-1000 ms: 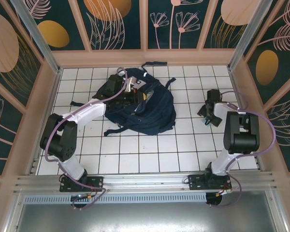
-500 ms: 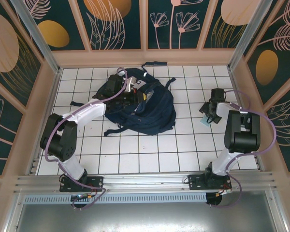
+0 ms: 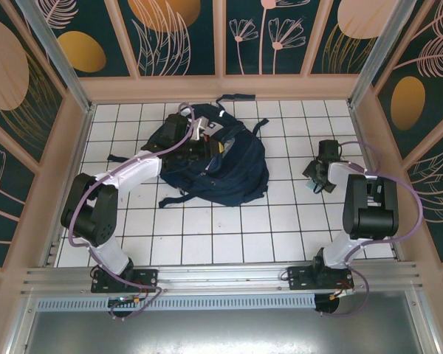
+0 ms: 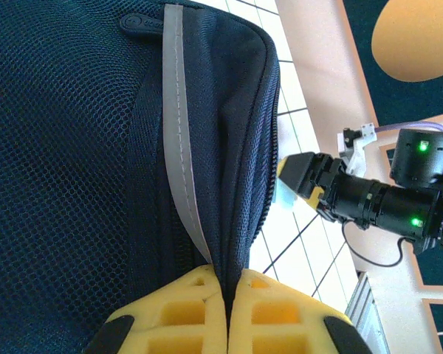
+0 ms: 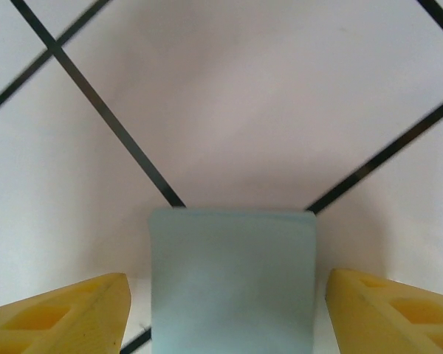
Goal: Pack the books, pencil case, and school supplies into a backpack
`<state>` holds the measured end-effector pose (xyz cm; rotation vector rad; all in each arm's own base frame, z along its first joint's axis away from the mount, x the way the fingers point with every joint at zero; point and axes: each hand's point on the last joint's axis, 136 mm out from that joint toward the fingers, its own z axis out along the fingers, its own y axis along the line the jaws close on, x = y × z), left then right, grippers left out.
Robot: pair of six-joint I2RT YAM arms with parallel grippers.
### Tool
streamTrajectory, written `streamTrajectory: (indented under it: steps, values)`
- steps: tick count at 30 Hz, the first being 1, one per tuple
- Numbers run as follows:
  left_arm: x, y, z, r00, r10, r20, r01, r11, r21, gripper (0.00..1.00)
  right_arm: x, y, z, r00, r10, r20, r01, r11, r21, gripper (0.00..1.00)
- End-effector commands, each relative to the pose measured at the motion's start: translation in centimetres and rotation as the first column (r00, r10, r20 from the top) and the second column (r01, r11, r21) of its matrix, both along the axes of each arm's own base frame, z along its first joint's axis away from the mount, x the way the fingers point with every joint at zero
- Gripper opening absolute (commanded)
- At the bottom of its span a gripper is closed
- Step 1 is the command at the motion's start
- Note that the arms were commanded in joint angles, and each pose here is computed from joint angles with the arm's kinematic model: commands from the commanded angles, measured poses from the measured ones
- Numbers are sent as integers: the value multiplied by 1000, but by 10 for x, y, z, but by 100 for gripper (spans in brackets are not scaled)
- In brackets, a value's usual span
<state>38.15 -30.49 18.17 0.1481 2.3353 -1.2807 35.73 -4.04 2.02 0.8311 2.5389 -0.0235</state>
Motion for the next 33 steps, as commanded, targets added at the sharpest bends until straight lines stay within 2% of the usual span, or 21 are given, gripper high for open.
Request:
streamTrajectory:
  steps: [1,4,8,13,21,27,33]
  values:
    - [-2,-7,46,994,-25,111,33,996,-79,0,-27,6,-12,996,-15,-86,17,1000,22,70]
    - [-2,-7,45,994,-24,109,32,996,-80,0,-26,10,-16,997,-6,-82,10,999,44,65]
    - [-3,-7,46,994,-24,111,33,996,-80,0,-22,14,-19,997,7,-82,-2,998,57,49]
    - [-2,-8,45,994,-22,103,31,996,-85,0,-14,15,-1,999,21,-44,-19,998,61,45]
    - [4,-14,55,993,-33,111,45,993,-108,0,-5,38,66,991,98,86,-107,989,99,47]
    - [6,-15,60,992,-32,120,45,993,-113,0,6,107,106,953,201,229,-256,936,244,47]
    - [6,-16,62,993,-26,117,42,990,-133,0,32,199,138,881,245,405,-410,823,393,47]
